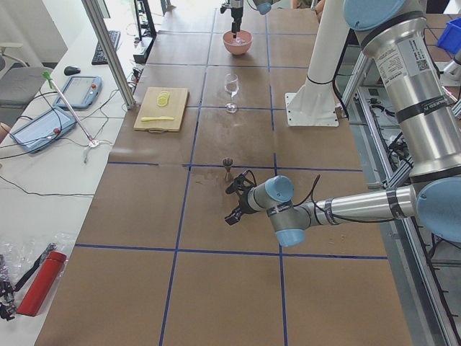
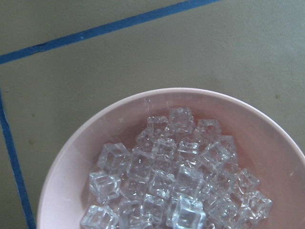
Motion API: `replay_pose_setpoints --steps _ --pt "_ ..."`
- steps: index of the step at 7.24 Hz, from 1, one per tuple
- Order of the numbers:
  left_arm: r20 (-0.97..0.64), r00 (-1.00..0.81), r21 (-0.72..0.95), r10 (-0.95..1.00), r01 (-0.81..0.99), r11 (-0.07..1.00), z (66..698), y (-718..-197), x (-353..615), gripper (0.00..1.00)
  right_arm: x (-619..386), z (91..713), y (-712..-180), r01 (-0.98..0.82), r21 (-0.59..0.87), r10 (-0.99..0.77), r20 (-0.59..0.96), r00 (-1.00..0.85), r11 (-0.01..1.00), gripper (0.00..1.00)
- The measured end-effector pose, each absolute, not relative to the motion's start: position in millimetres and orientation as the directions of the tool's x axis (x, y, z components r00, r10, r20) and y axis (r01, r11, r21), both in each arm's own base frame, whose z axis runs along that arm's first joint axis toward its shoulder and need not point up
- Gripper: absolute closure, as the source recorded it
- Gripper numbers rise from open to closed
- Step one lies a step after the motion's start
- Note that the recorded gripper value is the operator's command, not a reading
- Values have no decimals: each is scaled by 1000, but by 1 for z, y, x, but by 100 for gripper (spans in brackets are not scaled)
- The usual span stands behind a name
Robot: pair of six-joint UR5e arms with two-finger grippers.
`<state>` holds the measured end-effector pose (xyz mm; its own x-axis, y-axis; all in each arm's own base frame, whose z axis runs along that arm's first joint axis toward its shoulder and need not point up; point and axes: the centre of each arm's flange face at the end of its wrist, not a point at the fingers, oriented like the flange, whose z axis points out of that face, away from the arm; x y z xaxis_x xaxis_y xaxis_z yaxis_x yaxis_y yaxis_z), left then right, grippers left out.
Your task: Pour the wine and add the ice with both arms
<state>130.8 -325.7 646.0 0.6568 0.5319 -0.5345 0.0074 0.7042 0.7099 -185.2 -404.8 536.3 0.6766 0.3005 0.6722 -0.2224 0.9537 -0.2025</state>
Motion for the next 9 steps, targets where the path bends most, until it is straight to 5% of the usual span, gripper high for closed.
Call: replay_pose_setpoints --steps 1,3,5,9 --pt "-535 656 711 532 10 703 645 -327 131 0 -191 540 -402 -230 -202 306 658 688 952 9" --pt "-537 658 712 529 17 702 643 -328 131 0 -195 549 -401 -237 -205 313 640 701 950 31" --pt "-537 659 712 526 21 702 643 -329 131 0 -197 552 -403 -240 -207 317 635 704 948 95" --pt "-539 660 712 524 25 701 642 -329 129 0 -194 546 -402 -239 -204 314 643 698 949 100"
